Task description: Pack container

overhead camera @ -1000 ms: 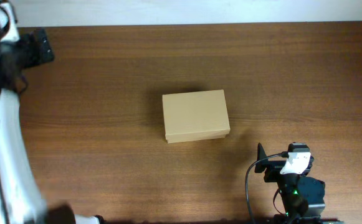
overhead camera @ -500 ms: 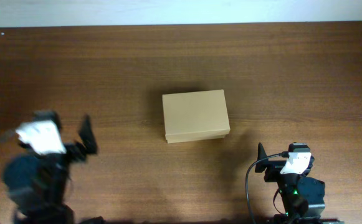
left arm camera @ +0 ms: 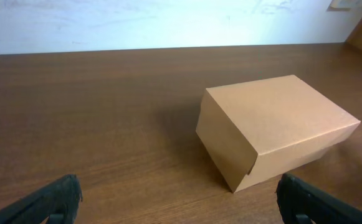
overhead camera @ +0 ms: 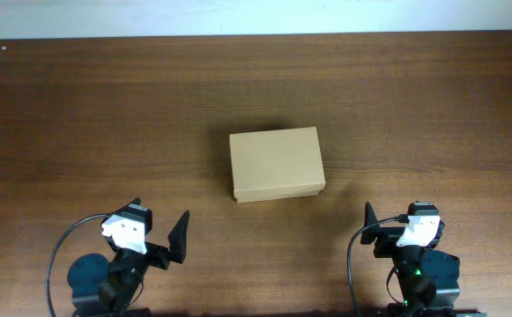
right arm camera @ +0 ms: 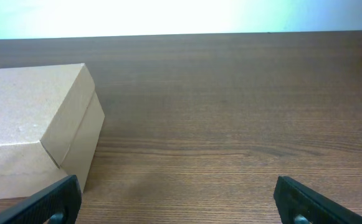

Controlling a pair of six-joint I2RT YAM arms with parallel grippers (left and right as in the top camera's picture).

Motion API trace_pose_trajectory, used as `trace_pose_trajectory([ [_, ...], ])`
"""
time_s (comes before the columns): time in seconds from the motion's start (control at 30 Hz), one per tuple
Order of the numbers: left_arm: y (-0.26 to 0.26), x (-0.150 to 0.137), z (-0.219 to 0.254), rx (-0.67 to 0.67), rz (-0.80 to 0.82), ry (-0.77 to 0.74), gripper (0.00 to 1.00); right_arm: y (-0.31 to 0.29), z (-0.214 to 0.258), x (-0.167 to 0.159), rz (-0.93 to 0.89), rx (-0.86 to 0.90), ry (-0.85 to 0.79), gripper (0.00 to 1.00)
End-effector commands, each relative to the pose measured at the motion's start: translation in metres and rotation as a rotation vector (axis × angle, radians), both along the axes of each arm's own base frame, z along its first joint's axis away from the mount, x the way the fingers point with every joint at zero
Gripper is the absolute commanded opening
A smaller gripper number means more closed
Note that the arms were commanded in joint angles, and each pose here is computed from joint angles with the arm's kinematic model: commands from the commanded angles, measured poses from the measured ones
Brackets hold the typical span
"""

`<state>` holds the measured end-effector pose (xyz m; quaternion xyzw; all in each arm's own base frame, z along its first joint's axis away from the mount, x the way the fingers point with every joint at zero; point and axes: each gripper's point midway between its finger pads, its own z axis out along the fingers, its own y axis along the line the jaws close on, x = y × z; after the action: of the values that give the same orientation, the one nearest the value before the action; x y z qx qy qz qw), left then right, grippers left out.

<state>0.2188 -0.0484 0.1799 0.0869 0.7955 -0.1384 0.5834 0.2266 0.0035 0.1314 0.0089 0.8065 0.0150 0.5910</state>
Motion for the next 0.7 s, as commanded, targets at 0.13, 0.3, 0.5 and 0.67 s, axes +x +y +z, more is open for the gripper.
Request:
trace_pose_trajectory([
  [0.13, -0.002, -0.003, -0.034, 0.001, -0.01, 0.023, 1.0, -0.003, -0.002, 0.0, -0.016, -0.002, -0.003, 0.99],
  [0.3, -0.004, -0.005, -0.06, -0.004, -0.016, 0.084, 1.0, -0.003, -0.002, 0.0, -0.015, -0.002, -0.003, 0.99],
  [0.5, -0.011, -0.008, -0.062, -0.001, -0.05, 0.093, 1.0, -0.003, -0.002, 0.0, -0.015, -0.002, -0.003, 0.99],
  [0.67, -0.014, -0.008, -0.061, 0.0, -0.064, 0.085, 1.0, -0.003, -0.002, 0.0, -0.015, -0.002, -0.003, 0.99],
])
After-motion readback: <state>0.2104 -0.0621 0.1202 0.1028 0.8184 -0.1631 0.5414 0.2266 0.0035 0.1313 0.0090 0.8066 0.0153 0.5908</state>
